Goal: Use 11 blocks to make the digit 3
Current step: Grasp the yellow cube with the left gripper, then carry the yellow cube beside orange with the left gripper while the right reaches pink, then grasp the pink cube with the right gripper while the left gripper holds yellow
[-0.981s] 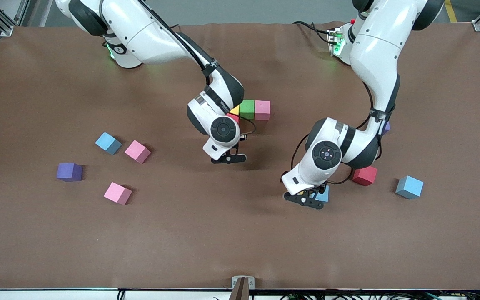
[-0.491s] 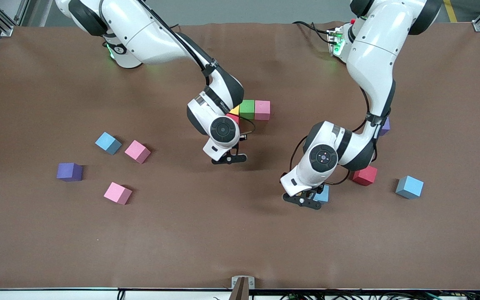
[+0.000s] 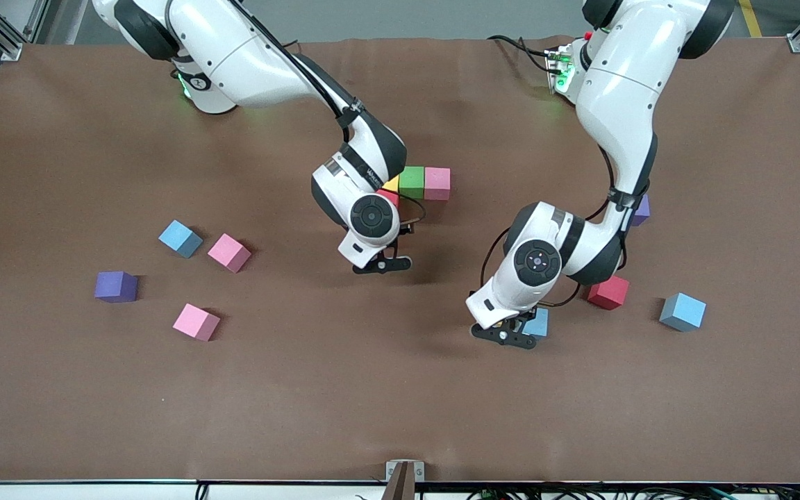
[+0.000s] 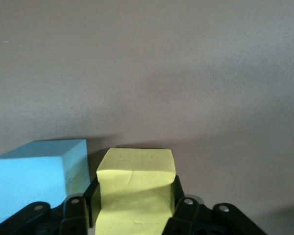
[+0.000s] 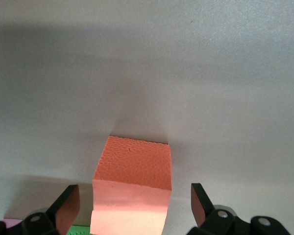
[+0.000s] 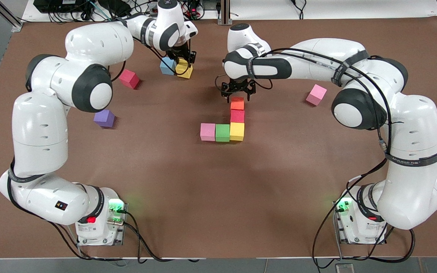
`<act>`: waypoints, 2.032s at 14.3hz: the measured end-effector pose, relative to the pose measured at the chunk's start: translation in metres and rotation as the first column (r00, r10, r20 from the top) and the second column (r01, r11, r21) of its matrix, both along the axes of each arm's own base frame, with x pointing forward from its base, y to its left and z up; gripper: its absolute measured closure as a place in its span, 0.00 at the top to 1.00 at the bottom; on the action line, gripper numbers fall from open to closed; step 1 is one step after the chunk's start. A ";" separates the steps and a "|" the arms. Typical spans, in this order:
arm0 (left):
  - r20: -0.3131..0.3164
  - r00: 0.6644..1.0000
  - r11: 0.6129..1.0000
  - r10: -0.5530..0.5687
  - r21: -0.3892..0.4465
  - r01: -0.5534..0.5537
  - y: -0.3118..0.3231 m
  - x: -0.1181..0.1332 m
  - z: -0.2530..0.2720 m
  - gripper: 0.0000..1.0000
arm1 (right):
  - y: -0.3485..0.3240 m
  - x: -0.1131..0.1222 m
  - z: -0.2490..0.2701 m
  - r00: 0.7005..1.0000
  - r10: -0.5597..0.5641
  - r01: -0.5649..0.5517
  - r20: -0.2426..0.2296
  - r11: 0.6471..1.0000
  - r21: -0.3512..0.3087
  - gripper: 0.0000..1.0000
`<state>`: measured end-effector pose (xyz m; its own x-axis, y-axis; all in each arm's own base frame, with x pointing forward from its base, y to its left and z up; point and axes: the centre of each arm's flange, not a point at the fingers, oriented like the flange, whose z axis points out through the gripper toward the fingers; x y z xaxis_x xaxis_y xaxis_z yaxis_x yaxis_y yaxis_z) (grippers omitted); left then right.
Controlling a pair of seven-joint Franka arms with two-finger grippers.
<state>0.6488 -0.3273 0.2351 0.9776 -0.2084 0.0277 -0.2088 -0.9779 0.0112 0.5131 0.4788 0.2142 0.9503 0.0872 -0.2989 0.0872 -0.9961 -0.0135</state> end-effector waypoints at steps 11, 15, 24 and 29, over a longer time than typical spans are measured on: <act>-0.055 0.633 0.634 0.772 0.129 -0.762 -0.059 -0.068 0.061 0.53 | -0.006 0.011 0.022 1.000 -0.013 0.013 0.018 1.000 0.007 1.00; -0.029 0.270 0.272 0.962 0.117 -0.955 -0.082 -0.087 0.052 0.53 | -0.058 0.052 0.100 0.995 -0.090 0.089 0.043 0.996 0.008 1.00; -0.040 -0.240 -0.237 0.970 0.062 -0.970 -0.140 -0.159 0.001 0.53 | -0.311 0.168 0.130 0.886 -0.445 0.451 0.130 0.892 -0.022 1.00; -0.023 -0.327 -0.325 0.945 0.068 -0.943 -0.153 -0.178 -0.004 0.53 | -0.362 0.163 0.093 0.854 -0.509 0.516 0.105 0.855 -0.050 1.00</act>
